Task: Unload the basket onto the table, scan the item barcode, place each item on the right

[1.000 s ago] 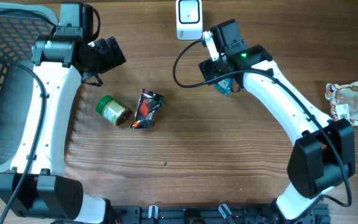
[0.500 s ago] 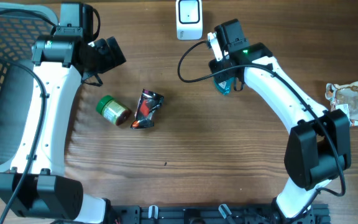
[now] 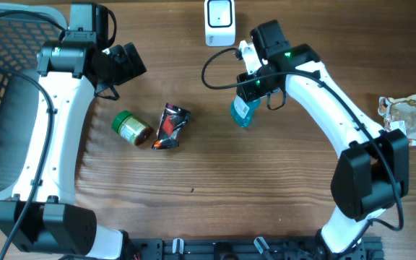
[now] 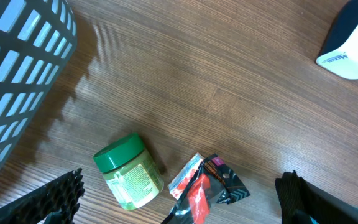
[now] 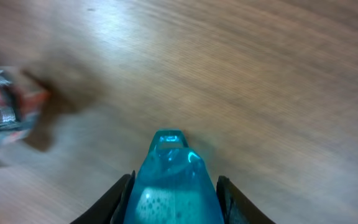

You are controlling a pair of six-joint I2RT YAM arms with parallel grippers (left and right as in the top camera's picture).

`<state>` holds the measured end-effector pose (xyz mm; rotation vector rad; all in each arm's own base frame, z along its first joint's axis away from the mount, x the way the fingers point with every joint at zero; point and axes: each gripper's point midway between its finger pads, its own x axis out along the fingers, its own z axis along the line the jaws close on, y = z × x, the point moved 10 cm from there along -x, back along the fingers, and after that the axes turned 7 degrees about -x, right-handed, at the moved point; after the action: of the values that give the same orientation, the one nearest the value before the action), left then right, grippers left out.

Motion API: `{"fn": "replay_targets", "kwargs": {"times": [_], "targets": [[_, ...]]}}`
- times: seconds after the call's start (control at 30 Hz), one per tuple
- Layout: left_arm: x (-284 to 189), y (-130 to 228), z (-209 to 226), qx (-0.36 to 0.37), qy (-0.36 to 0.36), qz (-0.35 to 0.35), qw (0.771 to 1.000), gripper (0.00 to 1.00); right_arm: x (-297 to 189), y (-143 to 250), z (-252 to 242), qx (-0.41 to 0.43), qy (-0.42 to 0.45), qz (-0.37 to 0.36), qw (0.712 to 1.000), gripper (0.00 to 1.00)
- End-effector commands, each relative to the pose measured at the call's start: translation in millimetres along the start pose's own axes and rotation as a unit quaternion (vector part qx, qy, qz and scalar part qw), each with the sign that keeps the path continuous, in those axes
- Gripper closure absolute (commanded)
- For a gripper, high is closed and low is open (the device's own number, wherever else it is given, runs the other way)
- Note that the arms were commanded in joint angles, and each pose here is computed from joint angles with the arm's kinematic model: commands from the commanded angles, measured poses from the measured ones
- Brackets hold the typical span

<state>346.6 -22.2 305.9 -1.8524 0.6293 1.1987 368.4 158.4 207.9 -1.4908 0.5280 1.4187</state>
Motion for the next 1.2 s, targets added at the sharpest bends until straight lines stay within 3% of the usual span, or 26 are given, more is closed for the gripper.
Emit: {"fn": "replay_targets", "kwargs": {"times": [0.0, 0.2, 0.3, 0.47, 0.6, 0.7, 0.77, 0.9, 1.03, 1.17], "targets": [[-1, -1, 2, 0.009, -0.006, -0.005, 1.0, 0.0, -76, -17, 27, 0.006, -0.083, -0.1, 0.991, 0.7], [-1, -1, 2, 0.009, -0.006, -0.005, 1.0, 0.0, -187, 6, 64, -0.031, -0.163, -0.235, 0.958, 0.69], [-1, -1, 2, 0.009, -0.006, -0.005, 1.0, 0.0, -229, 20, 74, -0.002, -0.176, -0.29, 0.941, 0.69], [-1, -1, 2, 0.009, -0.006, -0.005, 1.0, 0.0, -246, 29, 78, 0.146, -0.225, -0.279, 0.922, 0.7], [-1, -1, 2, 0.009, -0.006, -0.005, 1.0, 0.0, -245, 28, 78, 0.148, -0.227, -0.277, 0.922, 0.7], [-1, -1, 2, 0.009, -0.006, -0.005, 1.0, 0.0, -242, 23, 66, 0.095, -0.147, -0.313, 0.934, 0.69], [-1, -1, 2, 0.009, -0.006, -0.005, 1.0, 0.0, -233, 7, 49, 0.057, -0.034, -0.345, 0.936, 0.69], [-1, -1, 2, 0.009, -0.006, -0.005, 1.0, 0.0, -180, -46, 30, -0.053, 0.021, -0.358, 0.932, 0.7], [-1, -1, 2, 0.009, -0.006, -0.005, 1.0, 0.0, -134, -98, -3, -0.041, 0.147, -0.416, 0.896, 0.73], [-1, -1, 2, 0.009, -0.006, -0.005, 1.0, 0.0, -104, -127, -18, -0.07, 0.238, -0.453, 0.856, 0.75]]}}
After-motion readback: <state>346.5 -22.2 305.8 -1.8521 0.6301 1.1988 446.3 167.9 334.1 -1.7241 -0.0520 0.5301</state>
